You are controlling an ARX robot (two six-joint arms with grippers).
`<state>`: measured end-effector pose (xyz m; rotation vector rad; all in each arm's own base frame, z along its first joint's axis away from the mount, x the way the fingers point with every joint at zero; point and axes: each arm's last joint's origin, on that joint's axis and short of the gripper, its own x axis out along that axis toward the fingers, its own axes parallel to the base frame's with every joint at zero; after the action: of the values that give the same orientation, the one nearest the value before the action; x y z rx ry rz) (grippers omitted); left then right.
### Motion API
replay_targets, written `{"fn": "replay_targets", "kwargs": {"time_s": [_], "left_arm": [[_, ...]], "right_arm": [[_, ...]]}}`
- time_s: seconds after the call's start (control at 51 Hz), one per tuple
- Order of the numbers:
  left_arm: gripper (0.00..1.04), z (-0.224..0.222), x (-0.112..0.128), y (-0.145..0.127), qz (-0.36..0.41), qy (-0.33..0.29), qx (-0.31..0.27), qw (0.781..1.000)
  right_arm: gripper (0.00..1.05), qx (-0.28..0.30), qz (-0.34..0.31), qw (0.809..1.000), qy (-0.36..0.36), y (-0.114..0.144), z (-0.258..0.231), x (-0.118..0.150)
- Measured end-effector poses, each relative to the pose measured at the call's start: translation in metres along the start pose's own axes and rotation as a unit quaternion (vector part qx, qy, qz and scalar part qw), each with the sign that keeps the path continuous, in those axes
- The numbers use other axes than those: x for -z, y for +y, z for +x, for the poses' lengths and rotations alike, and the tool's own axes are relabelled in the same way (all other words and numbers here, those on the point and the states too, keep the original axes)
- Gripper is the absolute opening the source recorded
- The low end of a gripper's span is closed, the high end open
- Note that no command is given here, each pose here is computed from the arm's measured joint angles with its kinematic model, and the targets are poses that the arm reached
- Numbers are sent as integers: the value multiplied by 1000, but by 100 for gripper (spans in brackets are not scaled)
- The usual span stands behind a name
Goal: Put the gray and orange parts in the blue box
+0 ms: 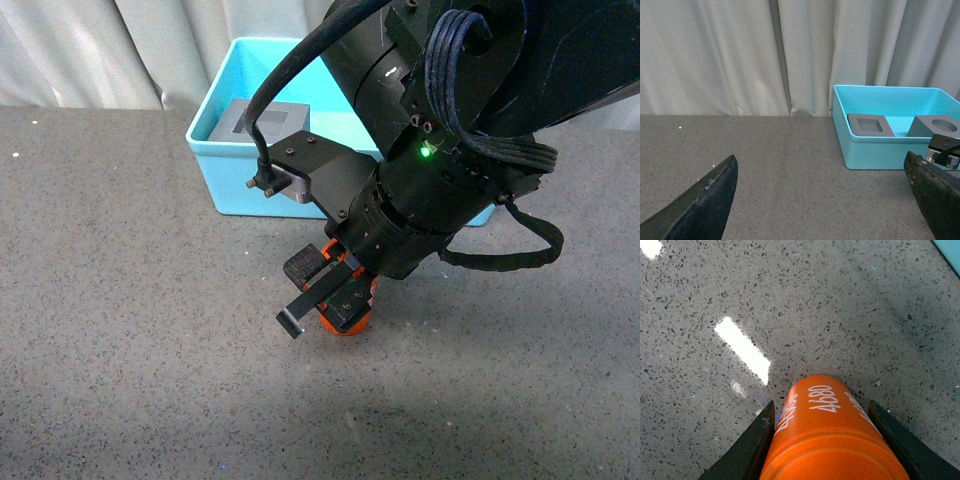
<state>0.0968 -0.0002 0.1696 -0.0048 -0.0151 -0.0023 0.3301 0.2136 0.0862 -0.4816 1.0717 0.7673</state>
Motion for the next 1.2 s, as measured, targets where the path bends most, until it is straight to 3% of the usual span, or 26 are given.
{"fn": "replay_targets", "kwargs": {"time_s": [0.196,0.373,0.451,0.746,1.197], "left_arm": [[98,0,0,0,0,0,0,1000],[98,0,0,0,0,0,0,1000],[98,0,0,0,0,0,0,1000],[98,0,0,0,0,0,0,1000],[98,0,0,0,0,0,0,1000]], "right_arm": [[45,6,10,999,-52,-11,-35,-5],[45,50,35,980,-189,-44,-125,-43],[45,67,49,973,-214,-62,-140,-57],[45,54,77,983,-159,-110,-75,-100],[45,32,88,991,-95,-123,-22,-115]]}}
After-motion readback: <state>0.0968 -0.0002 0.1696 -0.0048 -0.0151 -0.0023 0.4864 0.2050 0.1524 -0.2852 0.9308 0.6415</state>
